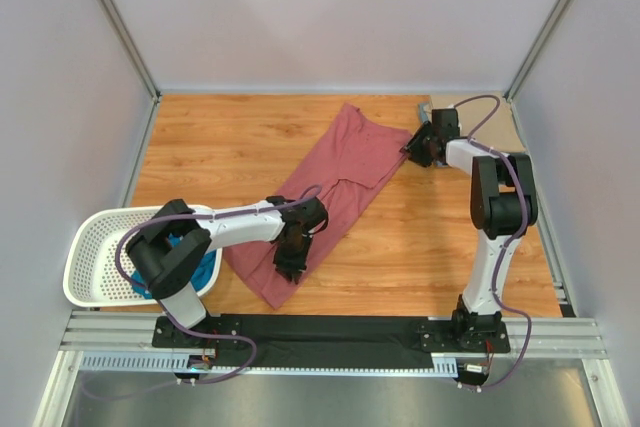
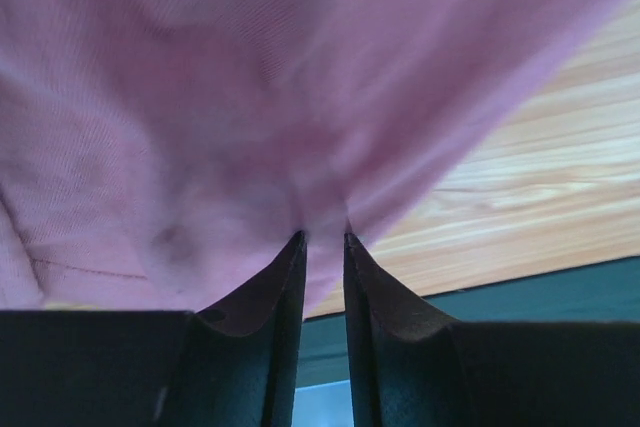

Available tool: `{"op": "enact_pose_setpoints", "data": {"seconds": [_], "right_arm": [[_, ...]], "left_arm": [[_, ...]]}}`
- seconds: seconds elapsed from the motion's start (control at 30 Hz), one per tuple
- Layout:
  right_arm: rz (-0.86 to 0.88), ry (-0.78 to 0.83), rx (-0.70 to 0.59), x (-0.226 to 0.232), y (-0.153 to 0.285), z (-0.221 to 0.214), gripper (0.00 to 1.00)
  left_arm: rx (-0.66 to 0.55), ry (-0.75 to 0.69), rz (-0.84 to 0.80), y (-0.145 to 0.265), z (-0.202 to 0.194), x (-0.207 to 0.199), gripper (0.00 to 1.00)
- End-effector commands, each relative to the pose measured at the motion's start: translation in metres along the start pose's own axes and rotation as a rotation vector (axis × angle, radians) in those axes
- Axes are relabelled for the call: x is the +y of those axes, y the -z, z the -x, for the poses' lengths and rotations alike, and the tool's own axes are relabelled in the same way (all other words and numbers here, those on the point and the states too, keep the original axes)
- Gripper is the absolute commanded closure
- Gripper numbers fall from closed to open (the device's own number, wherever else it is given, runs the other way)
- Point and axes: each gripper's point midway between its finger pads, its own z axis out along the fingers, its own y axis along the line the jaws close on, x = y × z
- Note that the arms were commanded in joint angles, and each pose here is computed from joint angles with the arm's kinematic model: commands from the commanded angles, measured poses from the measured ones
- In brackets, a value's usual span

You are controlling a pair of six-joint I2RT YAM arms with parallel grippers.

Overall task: Fold and stack the t-shirts
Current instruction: Fold the tshirt

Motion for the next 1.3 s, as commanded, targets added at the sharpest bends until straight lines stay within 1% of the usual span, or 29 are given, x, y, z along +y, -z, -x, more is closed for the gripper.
{"op": "enact_pose_setpoints", "data": {"seconds": [0.0, 0.03, 0.07, 0.13, 0.17, 0.23, 0.27, 0.33, 0.37, 0.4, 0.43, 0.47, 0.5, 0.53, 0.57, 0.6, 0.63, 0.7, 0.73, 0.8, 0.83, 0.87, 0.9, 0.93, 0.97, 1.03, 1.07, 1.13, 1.27], "right_arm": [[0.03, -0.012, -0.072, 0.011, -0.013, 0.024, 0.59], [0.026, -0.005, -0.071, 0.01, -0.016, 0.024, 0.61], [0.02, -0.001, -0.069, 0.009, -0.022, 0.025, 0.69], [0.005, 0.013, -0.064, 0.007, -0.027, 0.028, 0.79], [-0.002, 0.028, -0.066, 0.007, -0.03, 0.034, 0.89], [-0.013, 0.05, -0.065, 0.006, -0.038, 0.039, 0.96], [0.019, 0.07, -0.09, 0.021, -0.036, 0.054, 0.99], [0.001, 0.111, -0.075, 0.019, -0.046, 0.058, 1.0], [0.031, 0.131, -0.101, 0.035, -0.044, 0.074, 1.0], [0.03, 0.15, -0.098, 0.038, -0.045, 0.078, 1.0], [0.018, 0.163, -0.078, 0.033, -0.057, 0.075, 1.0], [0.025, 0.184, -0.069, 0.034, -0.059, 0.079, 0.97], [0.044, 0.19, -0.085, 0.046, -0.054, 0.095, 0.95], [0.051, 0.192, -0.053, 0.044, -0.063, 0.09, 0.89], [0.071, 0.208, -0.051, 0.049, -0.062, 0.095, 0.84], [0.085, 0.212, -0.044, 0.054, -0.059, 0.1, 0.79], [0.091, 0.22, -0.044, 0.058, -0.053, 0.103, 0.7], [0.096, 0.223, -0.042, 0.062, -0.041, 0.105, 0.65], [0.111, 0.219, -0.033, 0.066, -0.027, 0.099, 0.6], [0.121, 0.191, -0.033, 0.068, -0.012, 0.096, 0.56], [0.132, 0.18, -0.014, 0.067, 0.003, 0.085, 0.54], [0.134, 0.168, -0.002, 0.064, 0.008, 0.076, 0.53], [0.176, 0.165, -0.029, 0.076, 0.024, 0.079, 0.53], [0.189, 0.161, -0.018, 0.076, 0.028, 0.071, 0.52], [0.169, 0.145, 0.039, 0.06, 0.024, 0.046, 0.52], [0.198, 0.146, 0.057, 0.063, 0.036, 0.029, 0.52], [0.179, 0.137, 0.091, 0.05, 0.034, 0.009, 0.52], [0.215, 0.147, 0.096, 0.056, 0.04, -0.006, 0.53], [0.211, 0.146, 0.145, 0.043, 0.033, -0.038, 0.57]], "left_arm": [[0.023, 0.033, 0.008, -0.013, -0.012, 0.007, 0.71], [0.034, 0.042, -0.003, -0.016, -0.015, 0.005, 0.72], [0.037, 0.049, -0.06, -0.019, -0.015, -0.006, 0.71], [0.047, 0.067, -0.105, -0.023, -0.021, -0.019, 0.72], [0.04, 0.056, -0.136, -0.024, -0.019, -0.031, 0.72], [0.025, 0.035, -0.147, -0.023, -0.016, -0.043, 0.72], [0.032, 0.02, -0.153, -0.024, -0.018, -0.05, 0.72], [0.028, 0.016, -0.192, -0.015, -0.012, -0.067, 0.72], [0.012, 0.012, -0.212, -0.008, -0.005, -0.076, 0.71], [0.005, 0.004, -0.22, -0.004, -0.001, -0.08, 0.71], [0.007, -0.006, -0.222, 0.002, 0.0, -0.083, 0.71], [-0.027, -0.026, -0.25, 0.016, 0.011, -0.093, 0.7], [-0.036, -0.042, -0.25, 0.022, 0.015, -0.095, 0.7], [-0.036, -0.075, -0.214, 0.027, 0.015, -0.089, 0.7], [-0.064, -0.094, -0.212, 0.039, 0.024, -0.093, 0.7], [-0.047, -0.105, -0.167, 0.043, 0.02, -0.084, 0.69], [-0.08, -0.137, -0.128, 0.047, 0.027, -0.075, 0.69], [-0.098, -0.131, -0.084, 0.052, 0.033, -0.059, 0.69], [-0.107, -0.099, -0.058, 0.055, 0.039, -0.044, 0.69], [-0.083, -0.07, -0.042, 0.049, 0.036, -0.024, 0.69], [-0.09, -0.035, -0.038, 0.051, 0.039, -0.012, 0.69], [-0.074, -0.015, -0.009, 0.046, 0.033, 0.001, 0.69], [-0.076, -0.004, 0.021, 0.046, 0.031, 0.011, 0.69], [-0.095, 0.007, 0.05, 0.047, 0.03, 0.02, 0.69], [-0.088, 0.027, 0.089, 0.043, 0.026, 0.035, 0.69], [-0.096, 0.048, 0.074, 0.04, 0.024, 0.04, 0.69], [-0.079, 0.055, 0.08, 0.033, 0.017, 0.044, 0.69], [-0.063, 0.067, 0.054, 0.026, 0.013, 0.041, 0.7], [-0.034, 0.098, 0.057, 0.008, 0.001, 0.047, 0.7]]}}
